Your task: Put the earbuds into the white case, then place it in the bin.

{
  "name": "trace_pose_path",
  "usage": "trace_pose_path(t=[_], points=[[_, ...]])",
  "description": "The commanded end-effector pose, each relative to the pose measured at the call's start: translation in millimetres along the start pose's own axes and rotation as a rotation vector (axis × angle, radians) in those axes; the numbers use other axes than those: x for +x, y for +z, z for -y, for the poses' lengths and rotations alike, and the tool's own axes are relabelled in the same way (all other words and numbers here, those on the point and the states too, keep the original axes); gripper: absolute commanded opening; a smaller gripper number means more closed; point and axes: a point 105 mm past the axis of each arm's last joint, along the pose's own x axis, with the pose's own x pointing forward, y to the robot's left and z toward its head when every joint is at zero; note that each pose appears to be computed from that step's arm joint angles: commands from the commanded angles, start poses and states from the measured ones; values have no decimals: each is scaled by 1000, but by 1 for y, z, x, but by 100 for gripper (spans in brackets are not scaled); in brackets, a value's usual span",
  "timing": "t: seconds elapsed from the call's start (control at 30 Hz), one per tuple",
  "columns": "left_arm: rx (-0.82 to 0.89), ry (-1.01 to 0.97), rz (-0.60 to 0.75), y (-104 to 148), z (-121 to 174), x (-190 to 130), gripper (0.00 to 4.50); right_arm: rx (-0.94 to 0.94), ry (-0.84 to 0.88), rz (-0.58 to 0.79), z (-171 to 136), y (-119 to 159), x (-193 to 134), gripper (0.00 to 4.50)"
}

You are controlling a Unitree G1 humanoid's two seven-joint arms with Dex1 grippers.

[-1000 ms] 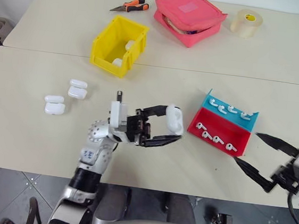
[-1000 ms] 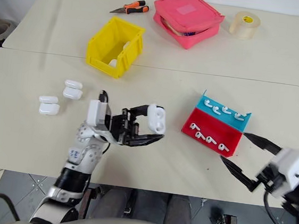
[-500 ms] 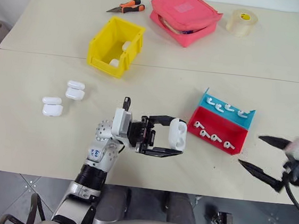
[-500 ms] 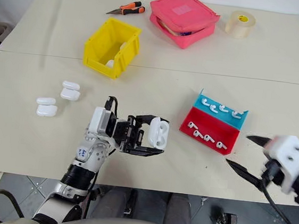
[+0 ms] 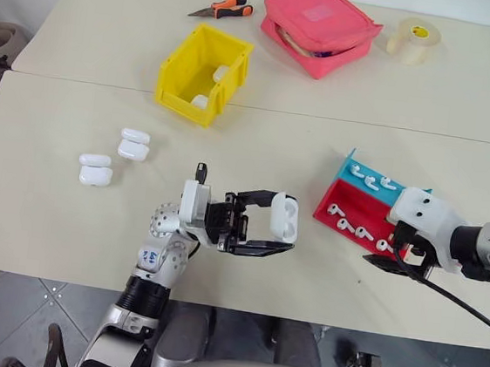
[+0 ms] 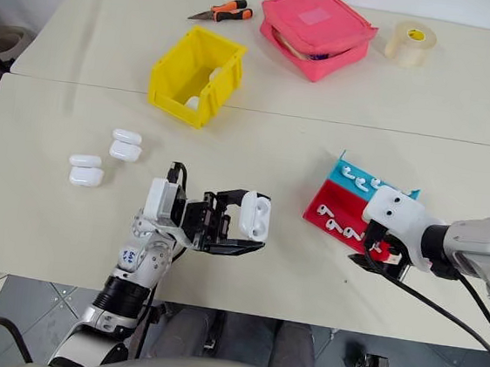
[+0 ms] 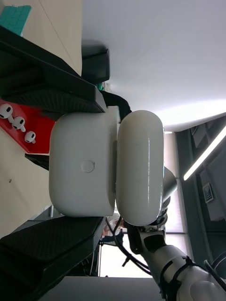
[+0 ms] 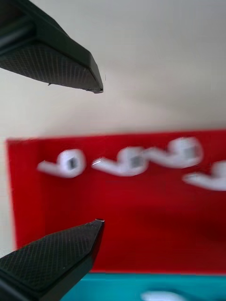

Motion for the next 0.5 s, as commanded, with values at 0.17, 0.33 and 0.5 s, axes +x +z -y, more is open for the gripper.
trace_pose_path(t=[0.17, 0.33, 0.5], points=[[38, -9, 20, 9, 1, 2, 281, -54, -20, -45, 4, -1, -3, 450], [36, -16, 24, 10, -1, 5, 281, -68, -18, -52, 3, -3, -1, 410], [33, -22, 29, 11, -2, 7, 281, -80, -12, -56, 1, -4, 2, 287]])
